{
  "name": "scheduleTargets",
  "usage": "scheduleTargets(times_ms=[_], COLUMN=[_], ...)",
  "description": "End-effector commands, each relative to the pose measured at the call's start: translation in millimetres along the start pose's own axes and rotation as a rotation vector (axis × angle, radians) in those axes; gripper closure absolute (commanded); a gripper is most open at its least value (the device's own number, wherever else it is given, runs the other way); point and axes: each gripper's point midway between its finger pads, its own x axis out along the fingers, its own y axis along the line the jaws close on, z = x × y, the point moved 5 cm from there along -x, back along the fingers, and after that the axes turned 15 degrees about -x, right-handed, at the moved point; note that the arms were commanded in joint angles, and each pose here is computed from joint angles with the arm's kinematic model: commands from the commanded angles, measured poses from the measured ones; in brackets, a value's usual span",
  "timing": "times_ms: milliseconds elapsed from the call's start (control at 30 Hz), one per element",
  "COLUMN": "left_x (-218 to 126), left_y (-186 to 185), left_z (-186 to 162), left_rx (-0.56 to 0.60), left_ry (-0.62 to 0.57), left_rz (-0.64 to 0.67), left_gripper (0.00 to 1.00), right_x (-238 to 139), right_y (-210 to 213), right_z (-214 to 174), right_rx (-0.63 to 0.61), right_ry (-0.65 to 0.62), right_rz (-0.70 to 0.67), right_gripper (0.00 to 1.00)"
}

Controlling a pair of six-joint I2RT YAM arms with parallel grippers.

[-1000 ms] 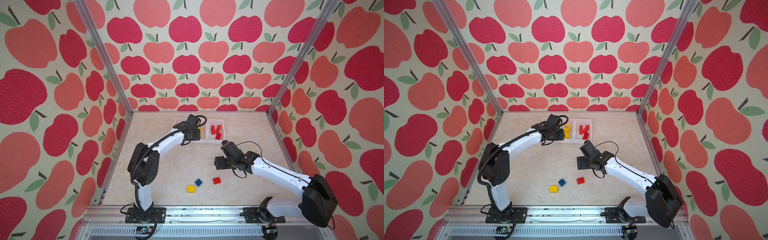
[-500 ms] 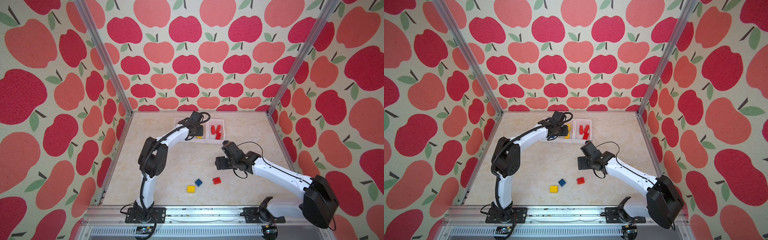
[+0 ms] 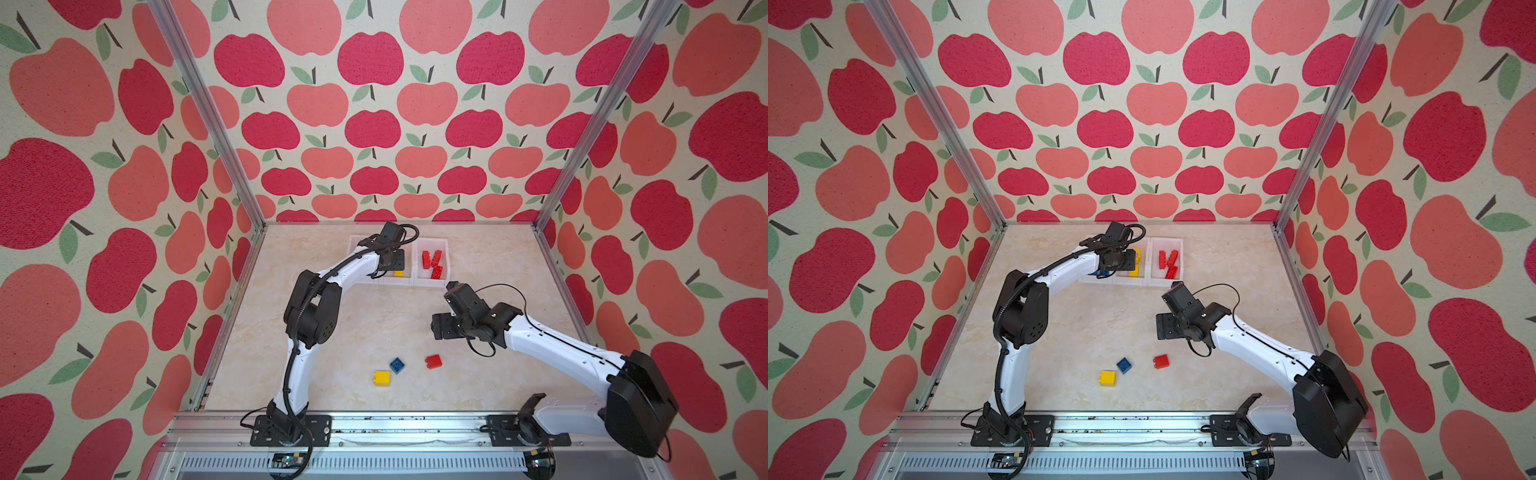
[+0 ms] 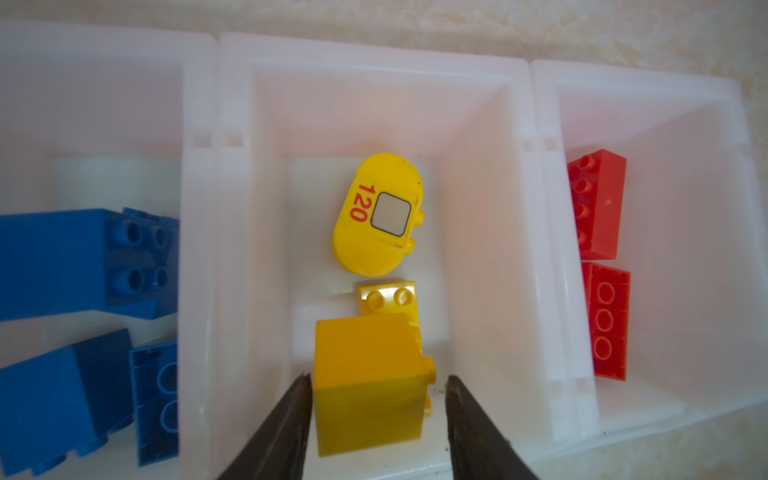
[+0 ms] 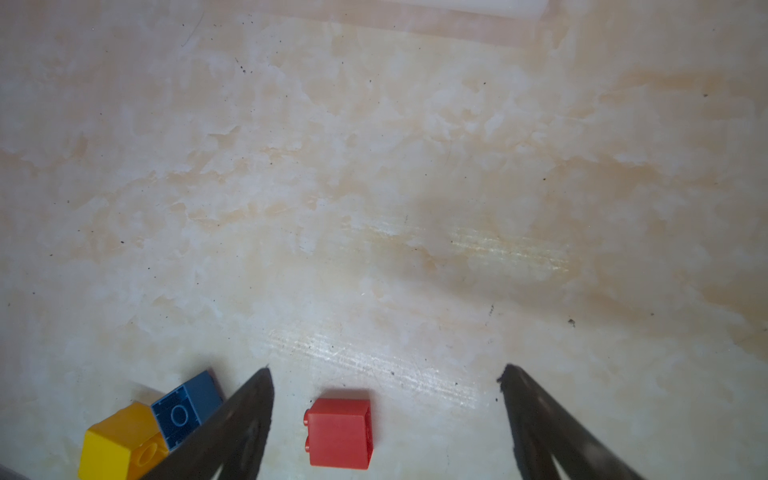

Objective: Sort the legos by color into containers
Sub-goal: 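Open the left gripper to drop the yellow brick into the compartment, then lower the right gripper onto the small red brick while the left withdraws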

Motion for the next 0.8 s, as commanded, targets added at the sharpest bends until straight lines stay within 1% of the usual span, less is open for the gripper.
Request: scheduleTargets(times_ms=[0,133,467,767], left_x=[0,-4,-22,-48], left_y=[3,1,-10,-14], left_z=[6,7,10,0], left_rx=[0.011,0.019,0.036,0.019], left_ry=[-0.018,-0.028,-0.057,-0.063], left_rz=[0.035,0.033,0.006,-0.057], left_gripper=[0.39,0.34,0.29,0.24], right_x=[-1,-1,-2,-5], right_y=[-4,-4,-4,-5], right_z=[-5,-4,-5,-8], right_rx=[0.023,0.025,0.023,0.019], right_ry=[0.016,0.013,0.016,0.029], right_rz=[-0.017,-0.016,-0.016,-0.017], right_gripper=[0.11,0.11,0.11,0.11])
